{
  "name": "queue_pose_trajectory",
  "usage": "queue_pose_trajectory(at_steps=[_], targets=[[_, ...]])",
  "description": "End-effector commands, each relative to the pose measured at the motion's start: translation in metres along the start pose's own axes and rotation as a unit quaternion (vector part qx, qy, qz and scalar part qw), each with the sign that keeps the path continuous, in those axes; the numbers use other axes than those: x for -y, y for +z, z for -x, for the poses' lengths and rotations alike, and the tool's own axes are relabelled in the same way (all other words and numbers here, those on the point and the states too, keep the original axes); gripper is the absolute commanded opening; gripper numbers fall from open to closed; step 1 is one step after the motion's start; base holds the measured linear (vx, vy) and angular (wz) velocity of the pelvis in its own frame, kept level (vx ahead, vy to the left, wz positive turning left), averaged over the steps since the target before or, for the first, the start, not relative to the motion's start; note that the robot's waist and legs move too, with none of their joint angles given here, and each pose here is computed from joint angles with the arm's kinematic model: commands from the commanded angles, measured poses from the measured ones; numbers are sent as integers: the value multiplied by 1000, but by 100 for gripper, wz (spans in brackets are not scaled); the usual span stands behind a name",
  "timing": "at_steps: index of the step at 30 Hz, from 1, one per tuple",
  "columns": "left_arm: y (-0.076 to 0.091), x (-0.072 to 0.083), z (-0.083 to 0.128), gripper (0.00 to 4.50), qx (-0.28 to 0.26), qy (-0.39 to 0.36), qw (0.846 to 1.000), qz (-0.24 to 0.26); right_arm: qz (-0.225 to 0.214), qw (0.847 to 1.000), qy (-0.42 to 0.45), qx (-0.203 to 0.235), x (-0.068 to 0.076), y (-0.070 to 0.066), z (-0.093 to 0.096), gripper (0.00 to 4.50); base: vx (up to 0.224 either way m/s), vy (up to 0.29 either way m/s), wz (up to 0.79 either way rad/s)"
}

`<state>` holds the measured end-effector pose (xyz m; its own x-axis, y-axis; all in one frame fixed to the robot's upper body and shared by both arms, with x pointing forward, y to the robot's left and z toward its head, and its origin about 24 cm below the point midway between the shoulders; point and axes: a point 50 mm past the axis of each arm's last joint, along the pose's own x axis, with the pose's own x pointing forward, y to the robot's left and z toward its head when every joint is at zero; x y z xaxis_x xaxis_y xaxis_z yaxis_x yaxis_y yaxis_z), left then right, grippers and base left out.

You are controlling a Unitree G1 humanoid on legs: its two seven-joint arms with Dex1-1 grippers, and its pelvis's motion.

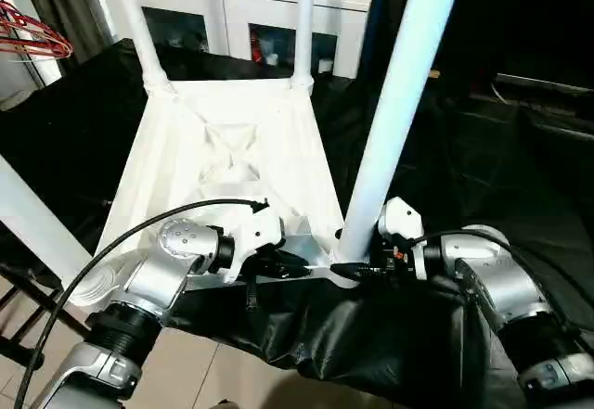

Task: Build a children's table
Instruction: Rotate leg to tighten

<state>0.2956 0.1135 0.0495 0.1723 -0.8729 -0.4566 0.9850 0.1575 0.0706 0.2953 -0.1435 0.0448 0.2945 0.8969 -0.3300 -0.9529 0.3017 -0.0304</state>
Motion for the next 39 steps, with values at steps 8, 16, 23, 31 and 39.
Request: queue_pose_trajectory(at_steps=[8,16,23,31,39], targets=[[37,-12,-51,0,53,156,986,31,-121,963,-235,60,3,-2,-59,263,0,0,0],[45,-9,-63,0,61,163,984,42,-134,960,-227,97,-5,7,-72,338,0,0,0],[43,-6,-54,0,71,130,988,29,-96,971,-200,93,2,9,-56,403,0,0,0],[30,-1,-24,0,61,39,997,2,-22,996,-76,30,9,4,-14,403,0,0,0],[22,4,-7,0,46,-20,999,-2,-10,1000,0,6,5,2,1,403,0,0,0]])
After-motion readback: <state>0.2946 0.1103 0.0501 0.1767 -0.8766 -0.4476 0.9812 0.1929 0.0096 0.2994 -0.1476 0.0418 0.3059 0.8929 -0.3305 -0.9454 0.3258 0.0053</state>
